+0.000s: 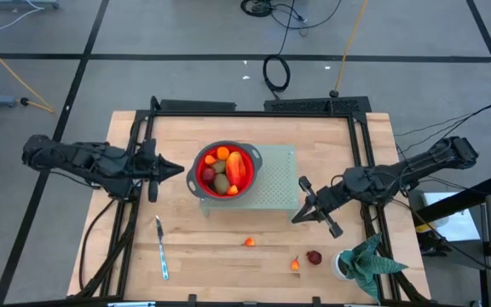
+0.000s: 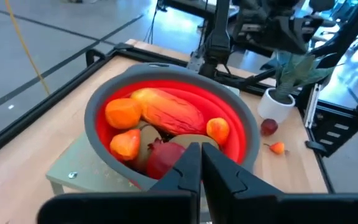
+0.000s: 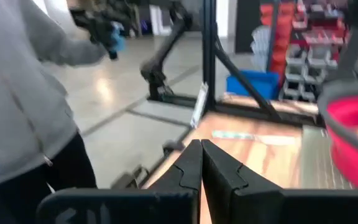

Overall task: Pick & Place Fruit
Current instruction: Put the pomegranate fruit into the strainer

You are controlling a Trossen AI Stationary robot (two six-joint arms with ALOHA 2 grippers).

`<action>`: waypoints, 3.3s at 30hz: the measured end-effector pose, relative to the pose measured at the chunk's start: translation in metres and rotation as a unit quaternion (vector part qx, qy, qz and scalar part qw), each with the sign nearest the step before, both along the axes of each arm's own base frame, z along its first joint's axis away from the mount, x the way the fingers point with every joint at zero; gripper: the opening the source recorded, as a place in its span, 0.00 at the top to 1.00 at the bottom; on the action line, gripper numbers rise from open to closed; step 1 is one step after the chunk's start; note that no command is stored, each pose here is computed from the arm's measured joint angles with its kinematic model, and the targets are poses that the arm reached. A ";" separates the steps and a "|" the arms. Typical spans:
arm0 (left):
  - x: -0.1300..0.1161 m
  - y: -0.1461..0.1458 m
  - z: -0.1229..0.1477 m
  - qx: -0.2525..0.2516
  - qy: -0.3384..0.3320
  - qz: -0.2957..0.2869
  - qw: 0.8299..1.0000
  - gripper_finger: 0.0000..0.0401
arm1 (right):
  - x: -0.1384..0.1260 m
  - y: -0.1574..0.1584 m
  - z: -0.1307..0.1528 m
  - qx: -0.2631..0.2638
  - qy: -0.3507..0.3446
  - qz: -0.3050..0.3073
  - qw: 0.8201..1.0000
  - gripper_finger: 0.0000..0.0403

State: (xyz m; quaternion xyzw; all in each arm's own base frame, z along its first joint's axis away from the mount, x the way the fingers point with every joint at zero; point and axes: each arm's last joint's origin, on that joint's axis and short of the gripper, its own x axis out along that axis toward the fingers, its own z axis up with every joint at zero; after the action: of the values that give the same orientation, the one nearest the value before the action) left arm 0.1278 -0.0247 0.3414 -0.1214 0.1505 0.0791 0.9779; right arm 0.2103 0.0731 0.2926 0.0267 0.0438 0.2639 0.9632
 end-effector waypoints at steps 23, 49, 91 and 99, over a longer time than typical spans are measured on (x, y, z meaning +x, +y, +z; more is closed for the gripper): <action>-0.029 0.006 -0.056 0.006 -0.058 -0.004 0.998 0.99 | -0.019 0.020 -0.027 -0.020 0.256 0.023 0.966 1.00; -0.034 0.008 -0.055 -0.023 -0.074 0.002 0.997 0.96 | -0.006 0.006 -0.081 0.077 0.586 -0.103 0.800 1.00; -0.034 0.008 -0.055 -0.015 -0.072 -0.003 0.997 0.95 | 0.024 0.085 -0.064 0.146 0.680 -0.100 0.712 1.00; -0.034 0.007 -0.055 -0.021 -0.071 -0.019 0.997 0.95 | 0.024 0.085 -0.064 0.147 0.680 -0.103 0.711 0.95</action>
State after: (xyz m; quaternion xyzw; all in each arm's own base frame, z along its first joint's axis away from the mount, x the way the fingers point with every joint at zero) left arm 0.0937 -0.0179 0.2862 -0.1440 0.0841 0.0488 0.9848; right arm 0.2346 0.1579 0.2286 0.3442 0.6442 0.0772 0.6787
